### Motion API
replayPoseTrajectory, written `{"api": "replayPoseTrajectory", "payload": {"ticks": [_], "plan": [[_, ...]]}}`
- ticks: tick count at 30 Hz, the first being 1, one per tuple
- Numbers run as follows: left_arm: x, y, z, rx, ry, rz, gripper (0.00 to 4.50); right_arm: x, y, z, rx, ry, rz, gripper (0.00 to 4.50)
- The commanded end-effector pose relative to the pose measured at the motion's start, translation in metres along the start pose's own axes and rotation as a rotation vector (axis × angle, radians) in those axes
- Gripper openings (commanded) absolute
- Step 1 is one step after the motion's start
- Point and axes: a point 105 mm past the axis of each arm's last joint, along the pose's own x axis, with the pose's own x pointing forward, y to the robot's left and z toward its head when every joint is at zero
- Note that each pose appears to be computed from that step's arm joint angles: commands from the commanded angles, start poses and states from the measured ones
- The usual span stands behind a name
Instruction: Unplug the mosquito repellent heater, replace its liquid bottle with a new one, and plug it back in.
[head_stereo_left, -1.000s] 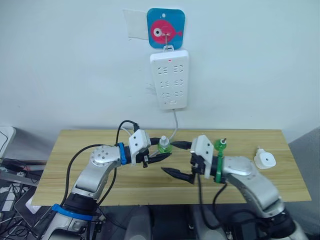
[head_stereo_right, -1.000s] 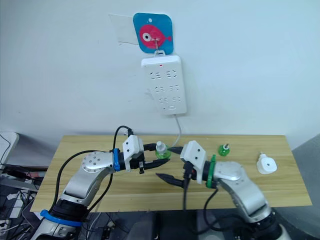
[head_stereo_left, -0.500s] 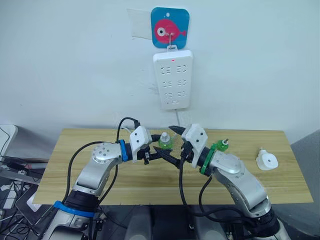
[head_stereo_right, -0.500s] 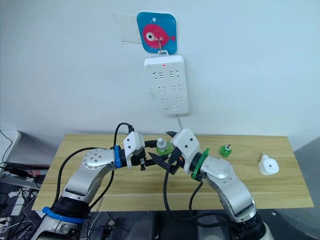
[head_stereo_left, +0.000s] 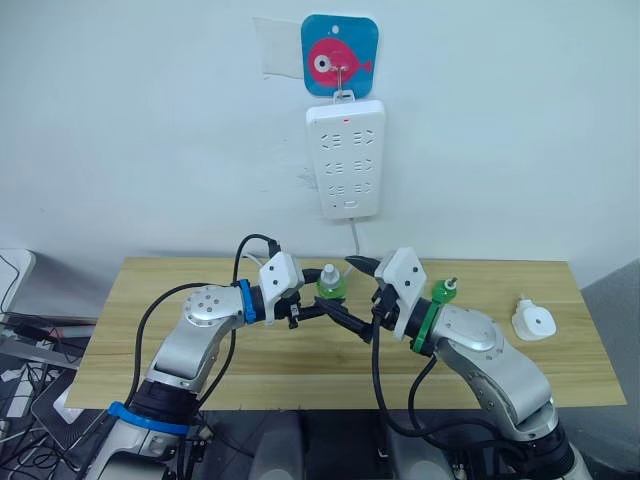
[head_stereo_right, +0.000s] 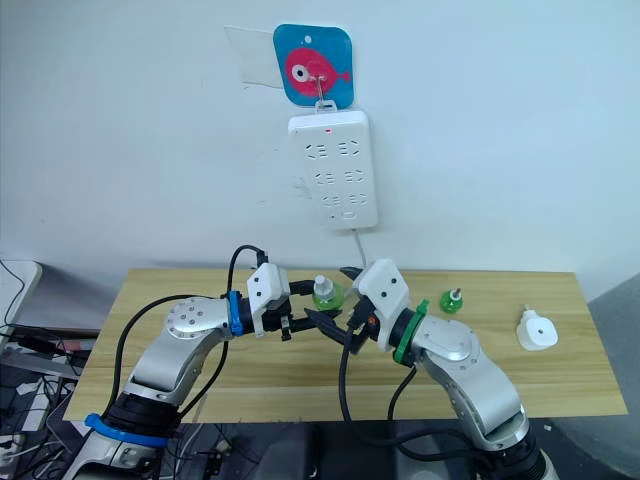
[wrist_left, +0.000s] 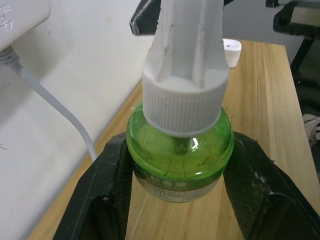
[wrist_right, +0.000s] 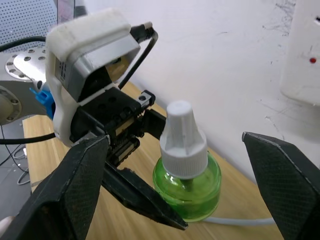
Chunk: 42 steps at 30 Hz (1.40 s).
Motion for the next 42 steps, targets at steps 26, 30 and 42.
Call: {"api": "replayPoseTrajectory", "payload": {"ticks": [26, 30, 42], "plan": [[0.007, -0.009, 0.014, 0.041, -0.048, -0.042, 2.20, -0.001, -0.004, -0.023, -0.016, 0.000, 0.051, 2.01], [0.008, -0.009, 0.014, 0.042, -0.051, -0.044, 2.20, 0.000, -0.005, -0.023, -0.027, 0.004, 0.038, 2.98], [0.008, -0.013, 0.013, 0.041, -0.048, -0.056, 2.20, 0.003, -0.005, -0.017, -0.015, -0.034, 0.032, 1.71]]}}
